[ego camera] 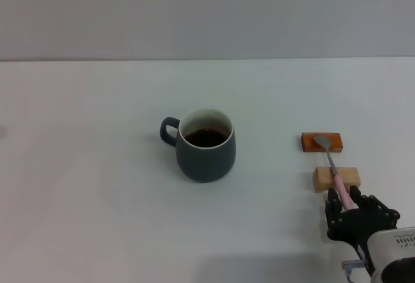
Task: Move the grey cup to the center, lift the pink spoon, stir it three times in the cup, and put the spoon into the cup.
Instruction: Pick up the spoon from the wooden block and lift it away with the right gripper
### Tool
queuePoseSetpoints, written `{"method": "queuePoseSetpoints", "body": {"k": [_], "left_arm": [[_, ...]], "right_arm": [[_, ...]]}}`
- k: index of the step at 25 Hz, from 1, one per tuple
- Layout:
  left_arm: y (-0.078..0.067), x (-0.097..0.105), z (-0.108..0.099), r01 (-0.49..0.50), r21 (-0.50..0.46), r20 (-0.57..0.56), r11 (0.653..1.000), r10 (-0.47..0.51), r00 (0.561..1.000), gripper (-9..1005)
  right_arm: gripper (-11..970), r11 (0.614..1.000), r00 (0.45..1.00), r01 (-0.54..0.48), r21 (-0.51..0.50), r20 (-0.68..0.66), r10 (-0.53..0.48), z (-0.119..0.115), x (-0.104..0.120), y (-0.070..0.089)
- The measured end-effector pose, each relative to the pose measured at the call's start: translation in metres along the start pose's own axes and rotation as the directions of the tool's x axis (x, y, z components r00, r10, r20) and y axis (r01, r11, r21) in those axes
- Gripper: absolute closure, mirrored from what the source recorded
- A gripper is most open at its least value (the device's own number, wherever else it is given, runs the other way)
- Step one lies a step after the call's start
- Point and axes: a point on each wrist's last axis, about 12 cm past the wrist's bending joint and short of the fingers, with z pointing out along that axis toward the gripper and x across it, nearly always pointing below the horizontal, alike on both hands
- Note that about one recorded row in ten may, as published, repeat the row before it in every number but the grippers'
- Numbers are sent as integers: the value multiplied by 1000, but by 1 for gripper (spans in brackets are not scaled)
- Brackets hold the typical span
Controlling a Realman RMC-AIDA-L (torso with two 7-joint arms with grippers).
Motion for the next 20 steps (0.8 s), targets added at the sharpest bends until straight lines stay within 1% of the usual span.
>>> {"method": "queuePoseSetpoints", "body": {"k": [10, 20], "left_arm": [[-1, 0, 0, 1, 1, 2, 1000, -1, 1000, 993], [-3, -1, 1, 5, 3, 9, 1000, -5, 1000, 992]], "right_arm": [[704, 1000, 1000, -2, 2, 3, 2, 0, -1, 0], [712, 1000, 1000, -2, 9, 5, 2, 1, -2, -3]]}}
